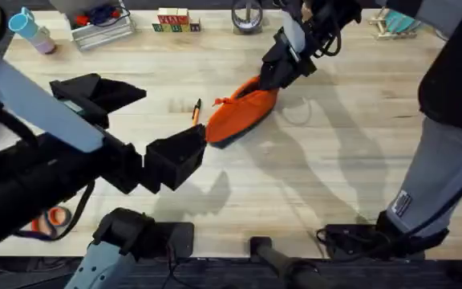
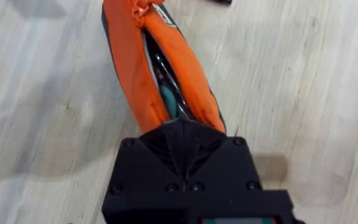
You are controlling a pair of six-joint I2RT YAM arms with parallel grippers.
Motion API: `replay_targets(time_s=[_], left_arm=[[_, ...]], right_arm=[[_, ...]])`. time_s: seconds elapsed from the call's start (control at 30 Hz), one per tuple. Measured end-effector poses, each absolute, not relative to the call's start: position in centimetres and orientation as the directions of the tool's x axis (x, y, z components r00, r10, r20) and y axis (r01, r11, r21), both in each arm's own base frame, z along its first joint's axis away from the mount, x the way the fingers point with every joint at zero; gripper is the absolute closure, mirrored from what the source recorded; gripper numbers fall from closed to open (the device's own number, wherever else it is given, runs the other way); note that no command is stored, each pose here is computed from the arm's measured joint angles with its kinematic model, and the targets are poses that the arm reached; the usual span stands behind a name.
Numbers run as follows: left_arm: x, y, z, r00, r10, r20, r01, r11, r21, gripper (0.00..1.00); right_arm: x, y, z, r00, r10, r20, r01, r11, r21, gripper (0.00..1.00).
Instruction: Unzip the bag, pick up the pens from the table one at a time and place them inside, then zip the bag closed.
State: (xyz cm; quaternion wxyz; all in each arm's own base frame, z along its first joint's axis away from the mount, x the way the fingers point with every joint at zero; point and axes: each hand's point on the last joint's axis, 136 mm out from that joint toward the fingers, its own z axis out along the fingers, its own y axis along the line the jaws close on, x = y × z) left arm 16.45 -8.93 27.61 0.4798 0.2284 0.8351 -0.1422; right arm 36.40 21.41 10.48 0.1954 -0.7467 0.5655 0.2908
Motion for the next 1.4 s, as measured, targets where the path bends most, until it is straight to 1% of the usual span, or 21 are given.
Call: replay_targets(time_s=[0.73,0.77,0.8,0.97,1.0,1.07,1.4], left_arm=[[16.4,-8.9,27.6,-0.435,0.245,-0.866,0.518,0.855,-0.019,0.006],[16.4,-8.9,27.6,-0.435,0.245,-0.866,0.518,0.855,-0.019,0.006],[16.4,-8.9,27.6,-0.435,0.245,-0.866,0.518,0.855,-0.019,0.006],[16.4,-8.9,27.6,-0.435,0.245,-0.866,0.518,0.855,-0.019,0.006],[16.4,-8.9,27.6,-0.435,0.245,-0.866,0.518,0.855,-0.018,0.006],[16.4,-8.9,27.6,-0.436,0.245,-0.866,0.518,0.855,-0.019,0.006],[16.4,-8.9,27.6,-0.435,0.245,-0.866,0.518,0.855,-0.019,0.006]], right_arm=[[36.4,21.6,9.3,0.179,-0.733,-0.656,-0.956,-0.287,0.06,0.964],[36.4,21.6,9.3,0.179,-0.734,-0.656,-0.956,-0.287,0.061,0.937],[36.4,21.6,9.3,0.177,-0.734,-0.655,-0.956,-0.286,0.062,0.837],[36.2,21.8,9.3,0.195,-0.727,-0.659,-0.951,-0.303,0.053,0.121],[36.1,21.8,9.3,0.199,-0.726,-0.659,-0.95,-0.308,0.052,0.033],[36.1,21.9,9.2,0.2,-0.726,-0.658,-0.949,-0.309,0.053,0.009],[36.0,22.0,9.3,0.194,-0.724,-0.662,-0.95,-0.308,0.057,0.006]])
